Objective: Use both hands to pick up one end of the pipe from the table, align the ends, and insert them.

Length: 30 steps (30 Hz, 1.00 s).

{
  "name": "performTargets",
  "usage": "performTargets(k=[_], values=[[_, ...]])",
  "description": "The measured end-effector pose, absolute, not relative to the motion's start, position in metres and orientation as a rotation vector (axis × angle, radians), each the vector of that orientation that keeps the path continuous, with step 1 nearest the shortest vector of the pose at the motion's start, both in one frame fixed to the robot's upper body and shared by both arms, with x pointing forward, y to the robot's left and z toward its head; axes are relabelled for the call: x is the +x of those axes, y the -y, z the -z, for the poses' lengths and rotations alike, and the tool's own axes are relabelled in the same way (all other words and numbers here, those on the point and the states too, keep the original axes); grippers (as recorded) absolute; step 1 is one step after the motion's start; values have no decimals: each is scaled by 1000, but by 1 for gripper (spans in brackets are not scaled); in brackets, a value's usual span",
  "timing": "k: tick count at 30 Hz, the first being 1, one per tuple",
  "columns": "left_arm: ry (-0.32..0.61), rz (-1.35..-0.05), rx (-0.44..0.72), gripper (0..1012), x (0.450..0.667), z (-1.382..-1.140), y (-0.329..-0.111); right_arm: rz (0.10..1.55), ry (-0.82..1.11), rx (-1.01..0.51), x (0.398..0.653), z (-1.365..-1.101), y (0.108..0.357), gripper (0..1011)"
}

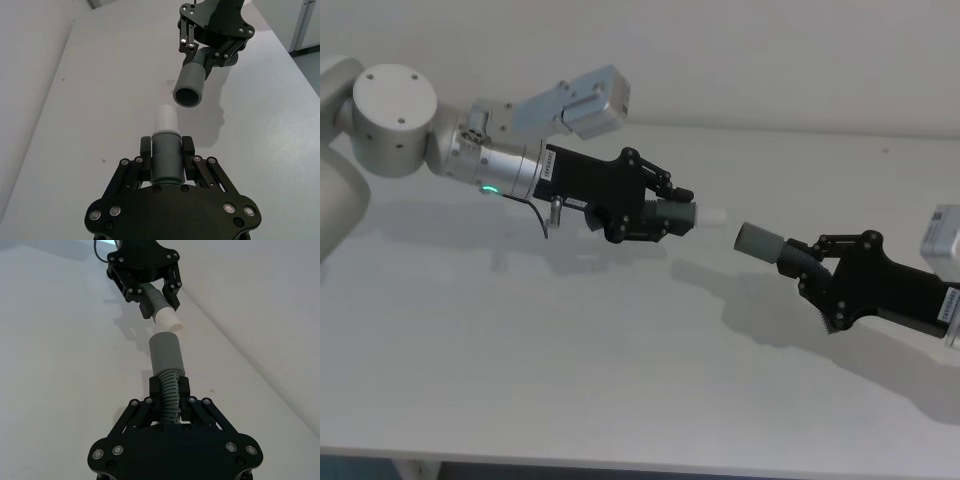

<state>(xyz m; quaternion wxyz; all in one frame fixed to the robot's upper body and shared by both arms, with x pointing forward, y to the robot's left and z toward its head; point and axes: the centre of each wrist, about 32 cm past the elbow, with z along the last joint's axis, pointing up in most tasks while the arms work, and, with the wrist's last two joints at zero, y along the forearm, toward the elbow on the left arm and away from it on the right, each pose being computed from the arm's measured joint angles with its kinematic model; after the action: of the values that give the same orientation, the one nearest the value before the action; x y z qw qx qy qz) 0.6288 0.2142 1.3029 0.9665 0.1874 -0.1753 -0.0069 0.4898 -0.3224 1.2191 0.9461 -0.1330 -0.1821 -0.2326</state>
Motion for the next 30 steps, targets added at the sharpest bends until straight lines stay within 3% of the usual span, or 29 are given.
performTargets(k=[30], values=[[347, 40, 375, 351, 634, -1302, -208, 489, 365, -283, 496, -1222, 322, 201]])
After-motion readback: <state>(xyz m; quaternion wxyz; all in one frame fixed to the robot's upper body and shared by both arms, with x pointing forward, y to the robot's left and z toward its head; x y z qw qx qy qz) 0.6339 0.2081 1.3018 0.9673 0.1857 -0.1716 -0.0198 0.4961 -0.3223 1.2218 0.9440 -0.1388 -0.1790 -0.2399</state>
